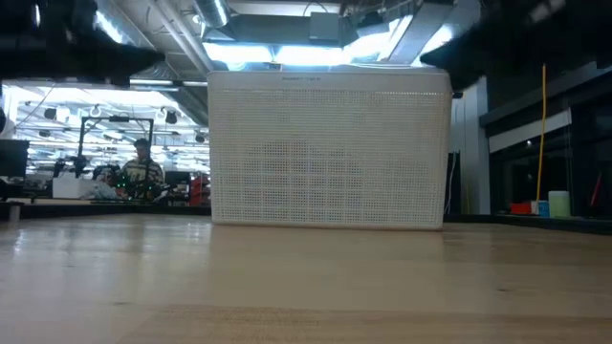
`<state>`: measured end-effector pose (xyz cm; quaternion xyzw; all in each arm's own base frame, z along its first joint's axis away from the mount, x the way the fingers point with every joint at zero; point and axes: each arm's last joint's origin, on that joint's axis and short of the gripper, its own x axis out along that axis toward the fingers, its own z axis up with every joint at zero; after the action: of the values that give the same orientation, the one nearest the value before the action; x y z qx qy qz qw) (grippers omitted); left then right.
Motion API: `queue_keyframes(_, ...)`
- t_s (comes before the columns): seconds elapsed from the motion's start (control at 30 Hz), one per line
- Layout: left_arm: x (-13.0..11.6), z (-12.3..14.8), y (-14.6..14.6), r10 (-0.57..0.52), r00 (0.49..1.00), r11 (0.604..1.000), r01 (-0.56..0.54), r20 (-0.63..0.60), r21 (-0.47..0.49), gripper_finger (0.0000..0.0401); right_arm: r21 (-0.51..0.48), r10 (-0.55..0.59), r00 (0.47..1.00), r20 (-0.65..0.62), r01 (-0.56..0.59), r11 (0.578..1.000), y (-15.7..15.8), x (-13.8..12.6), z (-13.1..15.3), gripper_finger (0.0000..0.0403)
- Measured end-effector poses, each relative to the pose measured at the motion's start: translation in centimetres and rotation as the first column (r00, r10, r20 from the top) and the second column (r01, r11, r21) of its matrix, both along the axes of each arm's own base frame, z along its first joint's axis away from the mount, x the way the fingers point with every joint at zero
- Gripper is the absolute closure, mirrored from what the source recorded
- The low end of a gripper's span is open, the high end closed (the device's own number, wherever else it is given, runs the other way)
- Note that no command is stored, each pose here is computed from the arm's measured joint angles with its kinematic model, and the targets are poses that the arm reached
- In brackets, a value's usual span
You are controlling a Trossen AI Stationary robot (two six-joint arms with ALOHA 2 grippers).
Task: Pick & place medical supplies in basket/bin
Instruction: Return to Home Position
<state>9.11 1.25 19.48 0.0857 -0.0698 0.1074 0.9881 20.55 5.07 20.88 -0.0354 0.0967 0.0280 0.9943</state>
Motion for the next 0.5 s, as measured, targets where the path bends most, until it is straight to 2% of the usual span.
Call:
queue_keyframes(0.07, 0.4, -1.3, 0.1, 0.011, 1.000, 1.000, -0.011, 0.002, -0.002, 0.0399, 0.009, 0.000, 1.000, -0.017, 0.000, 1.000, 0.0, -0.4, -0.9, 0.0401)
queue_keyframes(0.3, 0.3, -1.3, 0.3, 0.076, 0.997, 0.997, -0.075, 0.013, -0.027, 0.0399, 0.011, 0.002, 1.000, -0.024, -0.002, 1.000, -0.2, -1.2, -2.1, 0.0401)
queue_keyframes(0.5, 0.3, -1.4, 0.5, 0.130, 0.991, 0.991, -0.130, 0.008, -0.039, 0.0399, -0.026, 0.012, 0.999, 0.047, -0.011, 1.000, -0.6, -2.6, -1.5, 0.0401)
